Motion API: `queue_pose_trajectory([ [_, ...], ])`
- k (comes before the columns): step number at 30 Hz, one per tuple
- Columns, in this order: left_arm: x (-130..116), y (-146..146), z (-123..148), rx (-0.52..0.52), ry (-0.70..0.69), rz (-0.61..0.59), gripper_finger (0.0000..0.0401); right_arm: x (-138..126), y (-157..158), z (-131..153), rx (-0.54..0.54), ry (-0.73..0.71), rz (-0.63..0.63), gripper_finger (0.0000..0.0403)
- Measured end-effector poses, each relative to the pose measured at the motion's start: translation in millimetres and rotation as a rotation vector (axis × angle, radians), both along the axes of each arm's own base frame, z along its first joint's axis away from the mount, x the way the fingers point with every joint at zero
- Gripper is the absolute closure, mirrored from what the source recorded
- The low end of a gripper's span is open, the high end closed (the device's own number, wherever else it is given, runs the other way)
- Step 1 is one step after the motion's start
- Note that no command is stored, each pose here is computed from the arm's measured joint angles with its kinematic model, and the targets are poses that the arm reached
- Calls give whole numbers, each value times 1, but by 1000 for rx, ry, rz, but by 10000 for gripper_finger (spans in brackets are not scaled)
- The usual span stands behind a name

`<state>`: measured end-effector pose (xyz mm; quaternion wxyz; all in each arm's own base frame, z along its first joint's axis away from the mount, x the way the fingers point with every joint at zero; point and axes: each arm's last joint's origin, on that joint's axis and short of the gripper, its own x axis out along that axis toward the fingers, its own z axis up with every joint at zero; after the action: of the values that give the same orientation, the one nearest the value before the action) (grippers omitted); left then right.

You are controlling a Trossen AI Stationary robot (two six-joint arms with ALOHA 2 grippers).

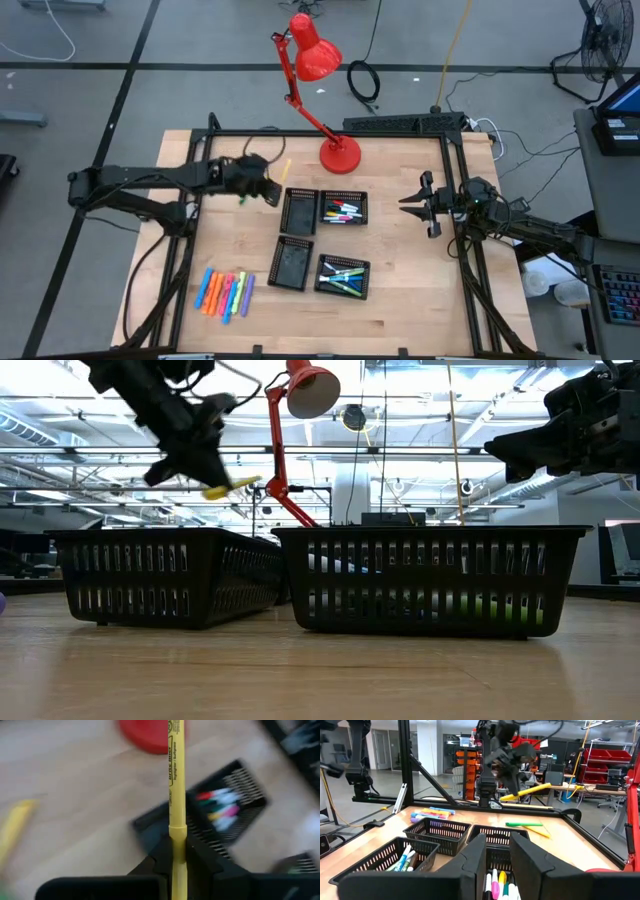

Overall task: Pick & Place Markers
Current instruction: Put the yellow pen into the top left black bin, then put the green pen into the top left black bin

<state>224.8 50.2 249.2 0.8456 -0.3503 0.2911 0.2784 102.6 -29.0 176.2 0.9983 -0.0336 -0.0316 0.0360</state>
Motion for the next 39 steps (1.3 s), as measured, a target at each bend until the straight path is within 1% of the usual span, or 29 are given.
queue_pose_trajectory([
  [3,15,-15,-1,6,-65,-57,353,0,0,0,0,0,0,325],
  [5,22,-23,-5,9,-69,-95,349,0,0,0,0,0,0,325],
  [8,32,-31,-12,9,-73,-125,355,0,0,0,0,0,0,325],
  [11,40,-34,-22,5,-47,-137,368,0,0,0,0,0,0,325],
  [13,45,-35,-28,4,-32,-140,368,0,0,0,0,0,0,325],
  [17,49,-35,-43,-3,38,-140,341,0,0,0,0,0,0,325],
  [21,53,-34,-51,6,73,-154,311,0,0,0,0,0,0,325],
  [28,53,-34,-52,36,87,-190,281,0,0,0,0,0,0,325],
  [33,49,-35,-44,70,76,-308,265,0,0,0,0,0,0,325],
  [34,47,-34,-42,75,82,-317,263,0,0,0,0,0,0,325],
  [36,39,-31,-36,77,92,-297,258,0,0,0,0,0,0,325],
  [39,22,-24,-30,102,175,-226,257,0,0,0,0,0,0,325],
])
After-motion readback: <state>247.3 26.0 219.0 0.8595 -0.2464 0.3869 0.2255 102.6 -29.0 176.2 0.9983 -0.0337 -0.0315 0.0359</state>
